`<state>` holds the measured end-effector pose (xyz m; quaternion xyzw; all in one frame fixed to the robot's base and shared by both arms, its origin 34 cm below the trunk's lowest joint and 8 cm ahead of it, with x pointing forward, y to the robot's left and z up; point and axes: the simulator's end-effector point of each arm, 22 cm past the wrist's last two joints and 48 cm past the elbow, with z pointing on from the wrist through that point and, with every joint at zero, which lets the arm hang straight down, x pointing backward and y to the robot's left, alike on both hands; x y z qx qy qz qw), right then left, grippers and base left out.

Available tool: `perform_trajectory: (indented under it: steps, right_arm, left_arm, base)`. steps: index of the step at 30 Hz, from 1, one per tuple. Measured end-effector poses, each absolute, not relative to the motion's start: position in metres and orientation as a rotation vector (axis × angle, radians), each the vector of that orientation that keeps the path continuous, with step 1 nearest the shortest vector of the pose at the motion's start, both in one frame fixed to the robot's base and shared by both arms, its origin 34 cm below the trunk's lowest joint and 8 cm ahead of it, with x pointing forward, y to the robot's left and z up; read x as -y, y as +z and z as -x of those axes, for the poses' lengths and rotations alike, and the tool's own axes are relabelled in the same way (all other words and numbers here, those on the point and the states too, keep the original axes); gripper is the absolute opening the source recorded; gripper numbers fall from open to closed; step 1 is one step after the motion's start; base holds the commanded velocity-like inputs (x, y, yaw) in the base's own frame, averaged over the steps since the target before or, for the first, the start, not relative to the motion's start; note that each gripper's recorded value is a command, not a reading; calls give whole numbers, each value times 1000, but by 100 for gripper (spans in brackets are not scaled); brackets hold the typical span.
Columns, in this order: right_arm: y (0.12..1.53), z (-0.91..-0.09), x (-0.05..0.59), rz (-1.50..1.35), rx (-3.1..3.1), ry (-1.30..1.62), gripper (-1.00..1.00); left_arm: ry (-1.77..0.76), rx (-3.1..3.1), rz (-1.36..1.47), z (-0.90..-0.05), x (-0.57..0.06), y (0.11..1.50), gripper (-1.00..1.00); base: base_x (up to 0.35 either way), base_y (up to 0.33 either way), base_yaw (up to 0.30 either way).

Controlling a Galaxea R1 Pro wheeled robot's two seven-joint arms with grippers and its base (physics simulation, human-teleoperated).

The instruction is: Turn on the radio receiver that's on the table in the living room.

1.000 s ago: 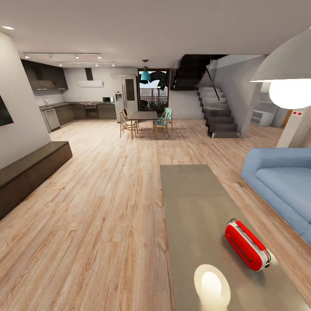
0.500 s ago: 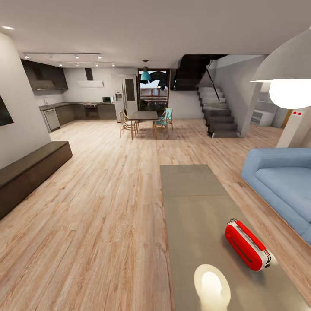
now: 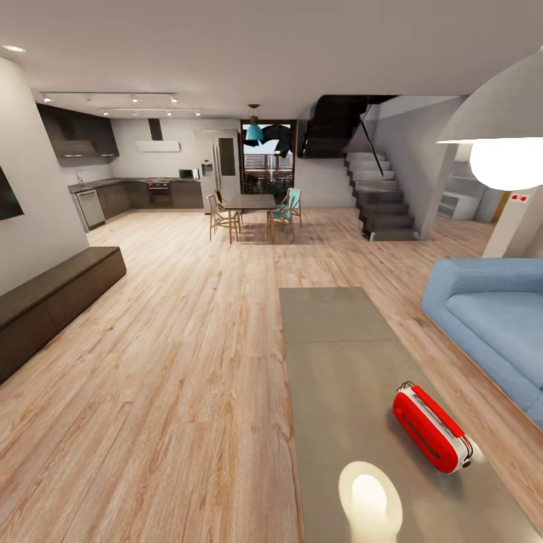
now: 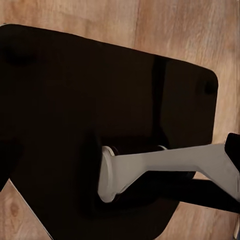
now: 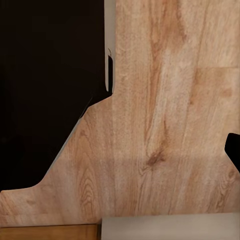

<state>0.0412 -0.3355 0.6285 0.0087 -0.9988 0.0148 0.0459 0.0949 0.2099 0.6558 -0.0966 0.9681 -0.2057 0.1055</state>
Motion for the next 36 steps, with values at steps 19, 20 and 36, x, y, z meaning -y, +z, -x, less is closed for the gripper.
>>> perform_trajectory:
  steps: [19,20,36]
  right_arm:
    - [629,-41,336,-27,3049,45,100]
    - [629,-41,336,-27,3049,45,100]
    - [629,-41,336,-27,3049,45,100]
  left_arm:
    - [-697,-2772,280,-124,-181,659,100]
    - [-697,-2772,280,-124,-181,659,100]
    - [-697,-2772,280,-124,-181,659,100]
  base:
    - [0,0,0]
    - [0,0,0]
    - [0,0,0]
